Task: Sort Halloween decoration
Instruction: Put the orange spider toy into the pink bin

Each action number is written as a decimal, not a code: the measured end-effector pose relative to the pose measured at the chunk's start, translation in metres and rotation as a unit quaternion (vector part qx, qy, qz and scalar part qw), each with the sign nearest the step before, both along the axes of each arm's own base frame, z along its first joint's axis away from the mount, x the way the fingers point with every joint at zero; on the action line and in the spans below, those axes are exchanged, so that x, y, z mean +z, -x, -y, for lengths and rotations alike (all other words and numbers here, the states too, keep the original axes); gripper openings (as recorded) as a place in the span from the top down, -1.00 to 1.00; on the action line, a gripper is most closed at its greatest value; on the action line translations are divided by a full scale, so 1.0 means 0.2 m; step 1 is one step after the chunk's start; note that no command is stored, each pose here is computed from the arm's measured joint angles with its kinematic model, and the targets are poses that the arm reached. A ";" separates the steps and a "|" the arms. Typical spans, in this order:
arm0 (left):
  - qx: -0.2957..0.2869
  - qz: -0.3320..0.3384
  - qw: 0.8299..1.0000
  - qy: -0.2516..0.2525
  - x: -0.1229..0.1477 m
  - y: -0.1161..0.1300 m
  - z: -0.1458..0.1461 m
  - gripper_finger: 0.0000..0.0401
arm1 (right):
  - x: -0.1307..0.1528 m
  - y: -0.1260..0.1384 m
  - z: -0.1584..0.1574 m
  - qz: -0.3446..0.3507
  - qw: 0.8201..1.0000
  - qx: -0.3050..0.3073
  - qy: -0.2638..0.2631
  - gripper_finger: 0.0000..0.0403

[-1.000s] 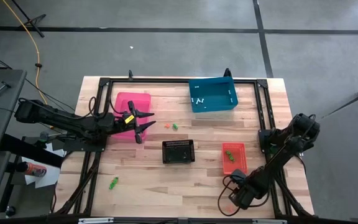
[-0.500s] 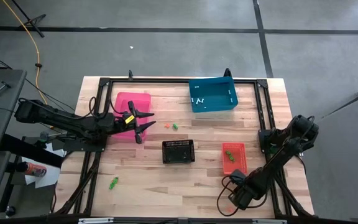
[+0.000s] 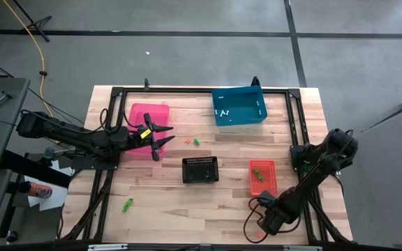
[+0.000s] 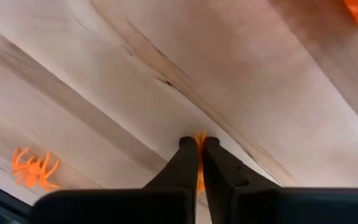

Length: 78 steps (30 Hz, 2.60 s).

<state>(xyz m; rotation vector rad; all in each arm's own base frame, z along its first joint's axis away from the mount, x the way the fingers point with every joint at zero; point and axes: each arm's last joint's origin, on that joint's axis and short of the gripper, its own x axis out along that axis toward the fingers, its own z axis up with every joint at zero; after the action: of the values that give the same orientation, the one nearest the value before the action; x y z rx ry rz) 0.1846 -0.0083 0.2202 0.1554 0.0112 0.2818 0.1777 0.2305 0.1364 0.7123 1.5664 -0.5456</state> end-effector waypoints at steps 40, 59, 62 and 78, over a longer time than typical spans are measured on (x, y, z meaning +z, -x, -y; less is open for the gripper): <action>-0.019 0.015 1.000 -0.013 0.02 0.00 0.01 0.30 | 0.61 -0.60 0.73 0.440 0.765 0.275 0.381 1.00; -0.058 0.014 0.998 0.018 0.01 0.00 0.02 0.30 | 0.50 -0.95 1.05 0.587 0.624 0.342 0.385 1.00; -0.059 0.009 0.998 0.021 0.00 0.00 0.02 0.30 | 0.50 -0.95 1.05 0.590 0.622 0.342 0.384 1.00; -0.061 0.026 0.998 -0.017 0.03 0.00 0.02 0.30 | 0.40 -1.03 1.11 0.637 0.612 0.300 0.360 1.00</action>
<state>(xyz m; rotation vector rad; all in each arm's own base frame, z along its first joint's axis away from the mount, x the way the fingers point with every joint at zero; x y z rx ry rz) 0.1851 -0.0128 0.2259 0.1815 -0.0549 0.1635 0.3844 0.0084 0.2161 -0.1740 0.0605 -0.0148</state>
